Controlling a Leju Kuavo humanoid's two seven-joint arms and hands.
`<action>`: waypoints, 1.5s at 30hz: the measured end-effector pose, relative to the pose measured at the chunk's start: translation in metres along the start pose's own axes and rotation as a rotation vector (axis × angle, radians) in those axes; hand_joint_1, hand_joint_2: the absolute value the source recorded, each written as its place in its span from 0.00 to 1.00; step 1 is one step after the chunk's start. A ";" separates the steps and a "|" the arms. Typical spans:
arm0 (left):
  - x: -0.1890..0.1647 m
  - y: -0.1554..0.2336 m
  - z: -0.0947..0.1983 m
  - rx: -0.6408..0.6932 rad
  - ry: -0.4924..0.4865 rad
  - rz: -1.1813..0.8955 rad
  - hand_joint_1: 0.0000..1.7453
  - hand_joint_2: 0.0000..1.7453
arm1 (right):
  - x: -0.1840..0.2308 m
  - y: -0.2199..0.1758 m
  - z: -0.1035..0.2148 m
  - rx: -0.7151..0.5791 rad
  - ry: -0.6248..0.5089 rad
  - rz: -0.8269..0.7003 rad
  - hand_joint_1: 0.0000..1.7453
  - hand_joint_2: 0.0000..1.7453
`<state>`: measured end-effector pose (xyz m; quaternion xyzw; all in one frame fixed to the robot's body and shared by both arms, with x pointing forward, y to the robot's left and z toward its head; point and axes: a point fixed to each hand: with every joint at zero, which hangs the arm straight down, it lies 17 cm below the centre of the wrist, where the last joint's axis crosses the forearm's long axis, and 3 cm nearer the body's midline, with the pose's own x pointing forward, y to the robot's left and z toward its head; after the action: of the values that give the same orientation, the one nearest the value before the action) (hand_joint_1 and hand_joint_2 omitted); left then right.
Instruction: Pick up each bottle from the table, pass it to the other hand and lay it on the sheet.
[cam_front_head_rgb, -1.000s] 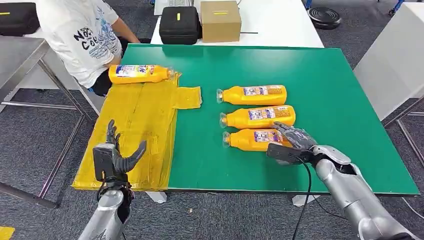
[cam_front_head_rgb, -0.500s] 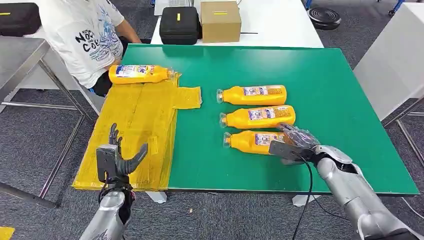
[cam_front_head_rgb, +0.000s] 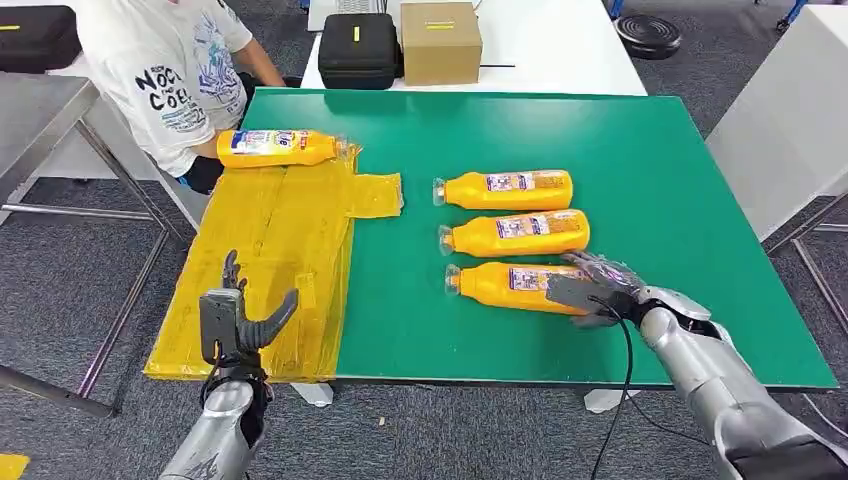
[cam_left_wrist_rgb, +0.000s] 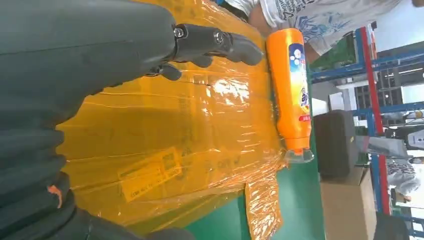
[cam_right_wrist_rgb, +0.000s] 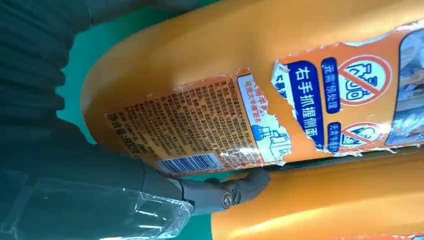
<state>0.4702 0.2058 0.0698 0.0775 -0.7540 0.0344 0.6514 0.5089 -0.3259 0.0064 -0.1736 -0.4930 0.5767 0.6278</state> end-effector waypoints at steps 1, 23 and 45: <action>-0.001 0.000 0.000 0.000 0.002 -0.001 0.00 1.00 | 0.000 0.000 0.000 0.001 0.001 -0.001 0.92 1.00; 0.001 0.001 -0.001 0.007 -0.002 0.006 0.00 1.00 | 0.008 0.000 -0.001 -0.010 -0.043 -0.013 1.00 1.00; 0.000 -0.001 0.000 -0.001 -0.003 -0.004 0.00 1.00 | 0.190 0.008 0.000 -0.188 -0.545 -0.154 1.00 1.00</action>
<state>0.4702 0.2050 0.0701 0.0788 -0.7547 0.0327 0.6505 0.4763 -0.1540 0.0797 -0.0320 -0.7064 0.5046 0.4953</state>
